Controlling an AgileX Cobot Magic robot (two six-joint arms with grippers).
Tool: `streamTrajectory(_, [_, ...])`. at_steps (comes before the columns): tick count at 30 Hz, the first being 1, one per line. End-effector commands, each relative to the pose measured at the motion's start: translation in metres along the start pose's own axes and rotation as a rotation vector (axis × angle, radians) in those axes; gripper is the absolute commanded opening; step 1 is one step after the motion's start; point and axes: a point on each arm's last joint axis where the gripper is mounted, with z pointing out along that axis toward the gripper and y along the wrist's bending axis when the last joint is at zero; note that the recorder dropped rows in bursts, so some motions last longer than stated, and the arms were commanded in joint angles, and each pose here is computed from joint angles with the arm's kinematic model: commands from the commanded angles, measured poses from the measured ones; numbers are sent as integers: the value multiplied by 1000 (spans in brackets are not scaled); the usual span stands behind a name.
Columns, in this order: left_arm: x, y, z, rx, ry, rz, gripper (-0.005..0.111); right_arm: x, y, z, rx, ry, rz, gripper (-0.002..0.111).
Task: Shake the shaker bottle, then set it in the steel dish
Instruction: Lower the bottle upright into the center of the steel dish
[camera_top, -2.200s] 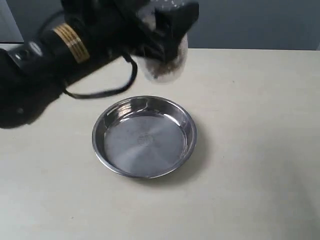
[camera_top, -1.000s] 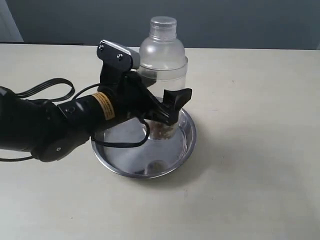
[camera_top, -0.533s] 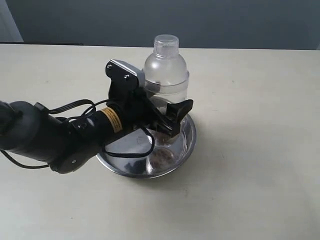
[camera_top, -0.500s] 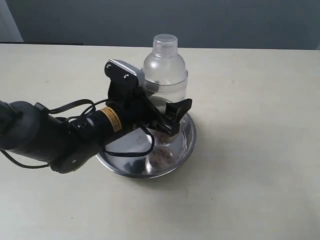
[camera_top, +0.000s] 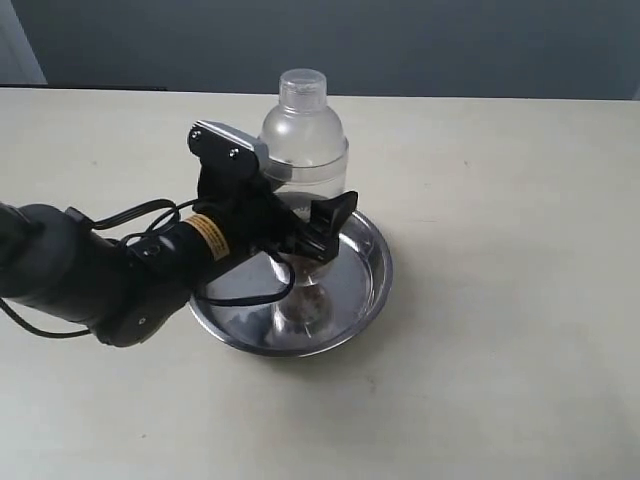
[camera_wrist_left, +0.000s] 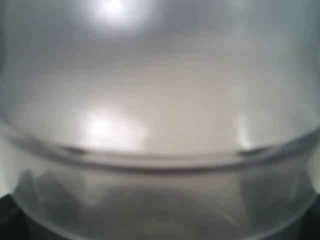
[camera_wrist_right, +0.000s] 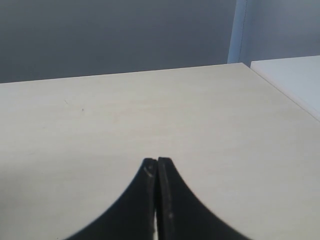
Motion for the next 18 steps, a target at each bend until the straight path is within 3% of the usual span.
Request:
streamTrajectory(1, [4, 6, 1, 1, -7, -11, 0, -1, 0, 0, -4, -14, -4, -1])
streamTrajectory(13, [9, 5, 2, 23, 18, 4, 1, -1, 0, 0, -4, -14, -4, -1])
streamTrajectory(16, [10, 3, 2, 41, 22, 15, 11, -1, 0, 0, -4, -14, -4, -1])
streamTrajectory(18, [10, 3, 2, 40, 29, 17, 25, -1, 0, 0, -4, -14, -4, -1])
